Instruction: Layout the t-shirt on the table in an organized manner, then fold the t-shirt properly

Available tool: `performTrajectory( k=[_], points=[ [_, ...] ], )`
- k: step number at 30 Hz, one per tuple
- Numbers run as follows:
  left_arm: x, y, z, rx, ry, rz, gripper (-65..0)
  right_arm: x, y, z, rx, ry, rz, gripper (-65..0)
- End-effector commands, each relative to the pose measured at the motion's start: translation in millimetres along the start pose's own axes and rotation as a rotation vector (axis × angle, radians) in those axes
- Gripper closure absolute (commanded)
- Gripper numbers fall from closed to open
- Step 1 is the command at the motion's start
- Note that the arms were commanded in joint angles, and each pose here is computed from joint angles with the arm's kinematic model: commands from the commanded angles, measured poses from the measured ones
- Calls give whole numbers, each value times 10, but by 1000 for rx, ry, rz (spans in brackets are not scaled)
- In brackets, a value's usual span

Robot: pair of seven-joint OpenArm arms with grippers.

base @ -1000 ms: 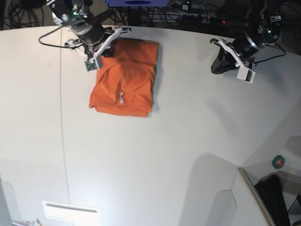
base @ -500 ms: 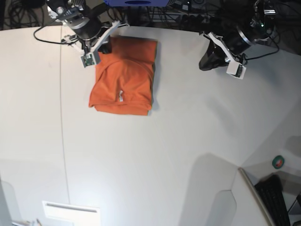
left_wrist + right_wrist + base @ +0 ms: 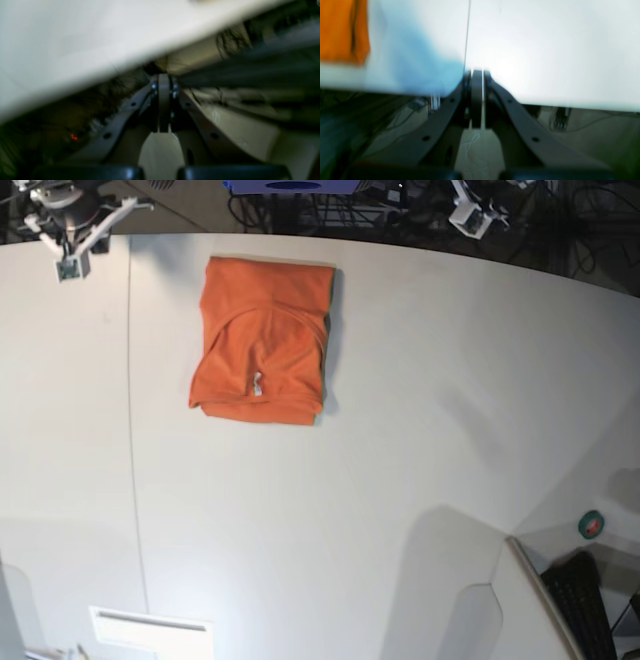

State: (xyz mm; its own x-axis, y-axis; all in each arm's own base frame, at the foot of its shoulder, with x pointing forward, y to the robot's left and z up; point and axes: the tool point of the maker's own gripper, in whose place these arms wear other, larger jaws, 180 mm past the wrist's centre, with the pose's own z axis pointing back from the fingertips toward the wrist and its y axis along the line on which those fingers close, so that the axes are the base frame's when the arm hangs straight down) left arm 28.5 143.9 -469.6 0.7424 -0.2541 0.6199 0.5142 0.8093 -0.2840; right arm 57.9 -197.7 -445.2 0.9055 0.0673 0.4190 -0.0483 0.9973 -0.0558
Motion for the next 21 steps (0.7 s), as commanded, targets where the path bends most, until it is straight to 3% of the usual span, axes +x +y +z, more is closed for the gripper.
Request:
performTrajectory(
  k=[1,4,7,13,17,21],
  points=[
    [-3,-37,93,-8,-23,7,0,-223,13,119,8,47,10,0],
    [-385,-211,241,-26,59,50,0,-851,77,333,22,205,11,0],
    [-859,-498,241,-96,161,112,0,-1523,336,350,119,376,62,0],
    [-1542,-596,-58,-141,273,256,0,-2277,543,-243,233,607,116,0],
    [-1977,-442,-292,-53,403,277,0,-2420,574,-632,286,689,83,0],
    [-2108,-286,-463,39,476,271,0,-2422,534,-977,276,607,26,0]
  ],
)
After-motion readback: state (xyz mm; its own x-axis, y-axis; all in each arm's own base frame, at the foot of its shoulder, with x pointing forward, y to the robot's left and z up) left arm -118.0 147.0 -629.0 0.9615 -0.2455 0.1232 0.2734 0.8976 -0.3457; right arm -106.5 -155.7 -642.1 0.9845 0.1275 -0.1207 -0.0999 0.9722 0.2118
